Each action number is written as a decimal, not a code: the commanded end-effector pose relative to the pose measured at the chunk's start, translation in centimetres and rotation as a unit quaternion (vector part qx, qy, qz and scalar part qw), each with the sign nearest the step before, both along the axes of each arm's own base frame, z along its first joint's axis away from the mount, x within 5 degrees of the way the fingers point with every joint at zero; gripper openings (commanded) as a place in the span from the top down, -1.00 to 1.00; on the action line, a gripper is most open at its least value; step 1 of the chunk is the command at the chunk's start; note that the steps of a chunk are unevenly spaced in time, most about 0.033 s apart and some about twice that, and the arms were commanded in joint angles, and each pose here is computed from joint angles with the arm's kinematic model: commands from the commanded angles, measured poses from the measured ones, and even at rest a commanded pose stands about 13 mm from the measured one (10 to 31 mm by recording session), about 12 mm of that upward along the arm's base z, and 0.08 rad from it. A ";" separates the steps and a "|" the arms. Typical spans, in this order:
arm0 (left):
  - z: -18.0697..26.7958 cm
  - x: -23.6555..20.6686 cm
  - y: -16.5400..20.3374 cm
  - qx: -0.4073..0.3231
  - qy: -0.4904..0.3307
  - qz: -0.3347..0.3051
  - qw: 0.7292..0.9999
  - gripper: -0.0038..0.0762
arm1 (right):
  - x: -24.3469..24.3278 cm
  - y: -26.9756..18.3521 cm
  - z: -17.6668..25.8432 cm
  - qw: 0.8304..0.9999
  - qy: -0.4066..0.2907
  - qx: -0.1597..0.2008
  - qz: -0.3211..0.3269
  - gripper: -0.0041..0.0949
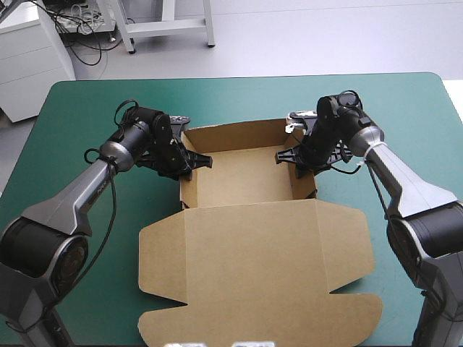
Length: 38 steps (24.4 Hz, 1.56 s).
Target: Fold the box
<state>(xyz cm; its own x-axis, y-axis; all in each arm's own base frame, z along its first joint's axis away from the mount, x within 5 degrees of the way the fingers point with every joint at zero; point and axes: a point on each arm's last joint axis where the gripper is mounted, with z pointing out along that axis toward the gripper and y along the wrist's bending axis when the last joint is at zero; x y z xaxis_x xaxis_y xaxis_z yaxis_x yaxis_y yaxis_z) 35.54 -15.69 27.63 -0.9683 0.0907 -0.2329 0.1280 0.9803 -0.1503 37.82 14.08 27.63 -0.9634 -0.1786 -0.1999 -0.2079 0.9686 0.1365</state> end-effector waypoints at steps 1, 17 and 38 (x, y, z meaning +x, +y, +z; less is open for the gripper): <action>2.6 -0.4 0.3 -0.007 -0.037 -0.003 0.999 -0.08 | -0.6 -0.8 2.9 1.000 -0.031 0.004 0.003 -0.27; 15.4 -1.5 2.1 0.009 -0.198 -0.004 0.980 -0.12 | -2.0 -1.4 11.1 0.988 -0.152 0.038 -0.001 -0.75; 15.7 -22.6 9.8 -0.037 -0.256 -0.081 0.962 0.98 | -5.1 -2.7 10.3 0.987 -0.160 0.022 -0.004 -0.75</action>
<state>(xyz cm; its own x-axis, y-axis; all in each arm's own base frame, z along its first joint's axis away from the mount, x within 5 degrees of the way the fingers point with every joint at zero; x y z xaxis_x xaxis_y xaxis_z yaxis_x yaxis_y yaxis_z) 15.20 -6.70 43.37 -0.7301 0.2042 -0.6521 0.3407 0.9360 -0.0883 32.29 11.33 36.94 -0.8868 -0.1683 -0.4305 -0.2322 0.9675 0.1002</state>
